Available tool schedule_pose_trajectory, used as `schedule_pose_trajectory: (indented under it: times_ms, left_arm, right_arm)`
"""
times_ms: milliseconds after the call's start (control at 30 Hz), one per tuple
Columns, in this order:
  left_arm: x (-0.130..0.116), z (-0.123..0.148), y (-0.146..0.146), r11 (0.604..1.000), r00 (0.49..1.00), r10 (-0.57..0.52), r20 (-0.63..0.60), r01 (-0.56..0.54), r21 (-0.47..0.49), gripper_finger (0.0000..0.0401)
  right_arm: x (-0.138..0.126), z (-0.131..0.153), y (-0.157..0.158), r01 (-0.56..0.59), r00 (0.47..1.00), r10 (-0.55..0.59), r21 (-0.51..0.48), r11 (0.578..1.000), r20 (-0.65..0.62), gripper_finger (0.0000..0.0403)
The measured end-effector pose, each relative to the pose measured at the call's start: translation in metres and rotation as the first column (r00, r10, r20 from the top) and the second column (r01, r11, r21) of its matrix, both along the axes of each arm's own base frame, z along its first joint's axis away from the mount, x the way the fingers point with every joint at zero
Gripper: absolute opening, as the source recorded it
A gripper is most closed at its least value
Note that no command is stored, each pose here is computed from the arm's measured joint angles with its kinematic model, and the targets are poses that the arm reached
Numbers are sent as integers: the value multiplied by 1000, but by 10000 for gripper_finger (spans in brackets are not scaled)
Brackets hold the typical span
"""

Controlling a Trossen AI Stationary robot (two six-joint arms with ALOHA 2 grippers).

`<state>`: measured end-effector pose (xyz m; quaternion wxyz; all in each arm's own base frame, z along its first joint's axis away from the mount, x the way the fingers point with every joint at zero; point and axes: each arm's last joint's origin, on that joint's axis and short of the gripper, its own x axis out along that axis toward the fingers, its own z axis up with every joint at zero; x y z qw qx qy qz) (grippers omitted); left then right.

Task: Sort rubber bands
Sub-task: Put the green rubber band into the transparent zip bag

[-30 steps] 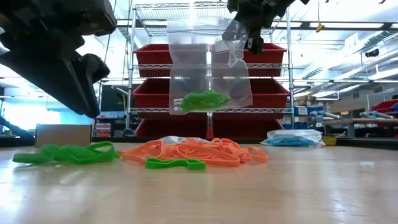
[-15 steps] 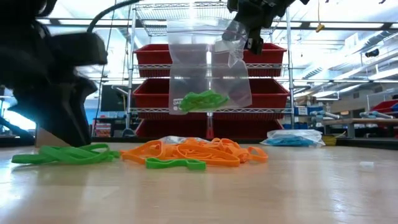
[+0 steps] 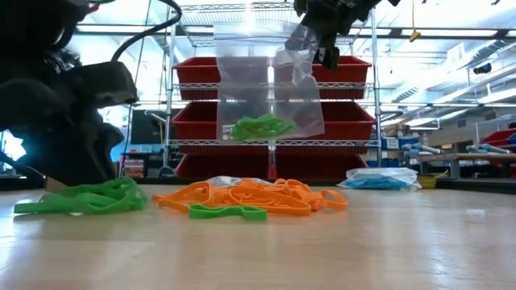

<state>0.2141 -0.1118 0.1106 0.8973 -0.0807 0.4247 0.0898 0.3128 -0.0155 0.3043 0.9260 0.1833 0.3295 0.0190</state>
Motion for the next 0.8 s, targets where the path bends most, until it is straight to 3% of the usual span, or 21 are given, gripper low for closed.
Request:
schedule_pose_trajectory:
  times_ms: [200, 400, 533, 700, 800]
  left_arm:
    - [-7, -11, 11, 999, 1000, 16, 4, -16, -40, 111]
    - [-9, -13, 12, 999, 999, -45, -18, 45, -5, 14]
    - [-6, -11, 10, 995, 995, -99, -11, 99, 23, 4]
    - [3, 7, 5, 982, 984, -175, 13, 173, 80, 2]
    - [16, 33, -1, 971, 975, -212, 69, 202, 130, 2]
  right_arm:
    - [0, 0, 1, -2, 1000, 2, 0, 1000, -2, 0]
    - [0, 0, 1, -7, 1000, 7, -7, 1000, 0, 0]
    - [0, 0, 1, -8, 1000, 8, -8, 1000, 0, 0]
    - [0, 0, 1, -8, 1000, 8, -7, 1000, -1, 0]
    - [0, 0, 1, -8, 1000, 8, -7, 1000, -1, 0]
